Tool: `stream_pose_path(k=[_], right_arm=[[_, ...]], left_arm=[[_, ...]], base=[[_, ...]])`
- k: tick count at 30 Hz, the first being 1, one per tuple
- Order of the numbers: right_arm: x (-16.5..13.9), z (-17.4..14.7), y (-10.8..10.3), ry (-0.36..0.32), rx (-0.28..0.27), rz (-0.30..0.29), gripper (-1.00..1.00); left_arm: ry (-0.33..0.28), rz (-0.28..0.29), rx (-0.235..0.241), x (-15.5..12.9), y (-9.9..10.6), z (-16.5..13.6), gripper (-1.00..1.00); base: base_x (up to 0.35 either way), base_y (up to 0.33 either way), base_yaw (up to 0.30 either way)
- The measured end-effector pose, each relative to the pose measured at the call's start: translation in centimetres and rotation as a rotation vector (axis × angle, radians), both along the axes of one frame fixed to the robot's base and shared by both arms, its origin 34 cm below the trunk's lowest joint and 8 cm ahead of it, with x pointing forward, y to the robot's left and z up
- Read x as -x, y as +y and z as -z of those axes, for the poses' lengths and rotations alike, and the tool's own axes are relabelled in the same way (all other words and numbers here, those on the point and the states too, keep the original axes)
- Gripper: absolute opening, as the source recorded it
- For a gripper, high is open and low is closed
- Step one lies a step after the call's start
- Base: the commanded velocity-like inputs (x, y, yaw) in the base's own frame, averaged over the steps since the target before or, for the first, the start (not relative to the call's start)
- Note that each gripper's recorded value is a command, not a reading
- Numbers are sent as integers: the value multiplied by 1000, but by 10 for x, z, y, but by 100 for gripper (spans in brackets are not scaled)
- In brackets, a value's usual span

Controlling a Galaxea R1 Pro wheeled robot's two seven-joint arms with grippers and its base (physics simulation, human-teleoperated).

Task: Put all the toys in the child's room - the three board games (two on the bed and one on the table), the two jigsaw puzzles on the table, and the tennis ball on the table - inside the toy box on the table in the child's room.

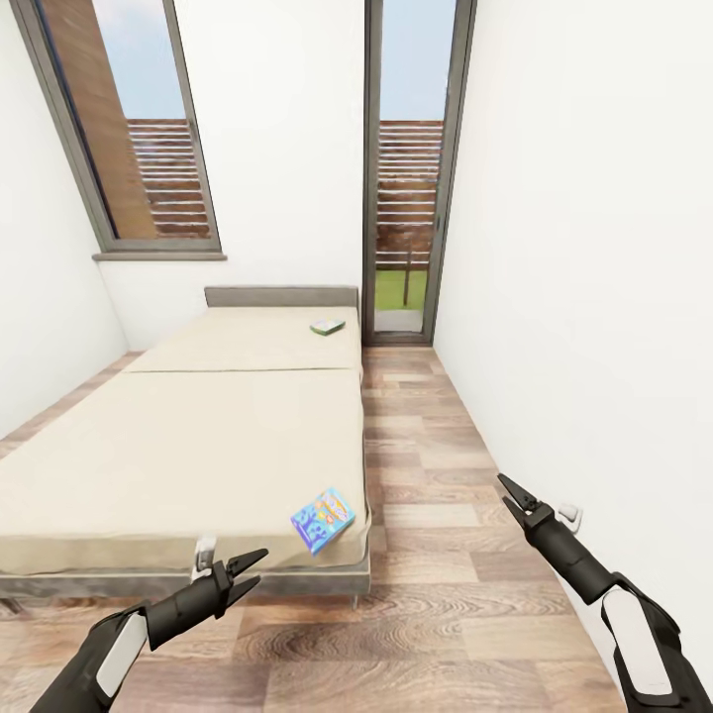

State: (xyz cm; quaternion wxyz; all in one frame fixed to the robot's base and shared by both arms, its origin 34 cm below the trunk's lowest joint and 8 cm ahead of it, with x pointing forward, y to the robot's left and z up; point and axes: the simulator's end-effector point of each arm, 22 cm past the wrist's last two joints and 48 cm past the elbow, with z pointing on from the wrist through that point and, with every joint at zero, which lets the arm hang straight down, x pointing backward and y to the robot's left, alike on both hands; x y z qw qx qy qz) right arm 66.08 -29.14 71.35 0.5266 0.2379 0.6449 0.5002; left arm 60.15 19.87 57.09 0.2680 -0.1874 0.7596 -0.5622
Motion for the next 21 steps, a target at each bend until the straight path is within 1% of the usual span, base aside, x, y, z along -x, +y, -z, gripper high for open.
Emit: stream_pose_path(k=[8, 13, 21], right_arm=[[4, 18, 0, 1, -9, -1, 100], [6, 29, 0, 1, -6, 1, 100], [7, 43, -8, -29, 18, 43, 100]], left_arm=[[-2, -1, 0, 3, 1, 16, 100], [-3, -1, -1, 5, 2, 27, 100], [-6, -12, 0, 8, 8, 43, 100]], base=[[0, 0, 0], [0, 0, 0], [0, 0, 0]])
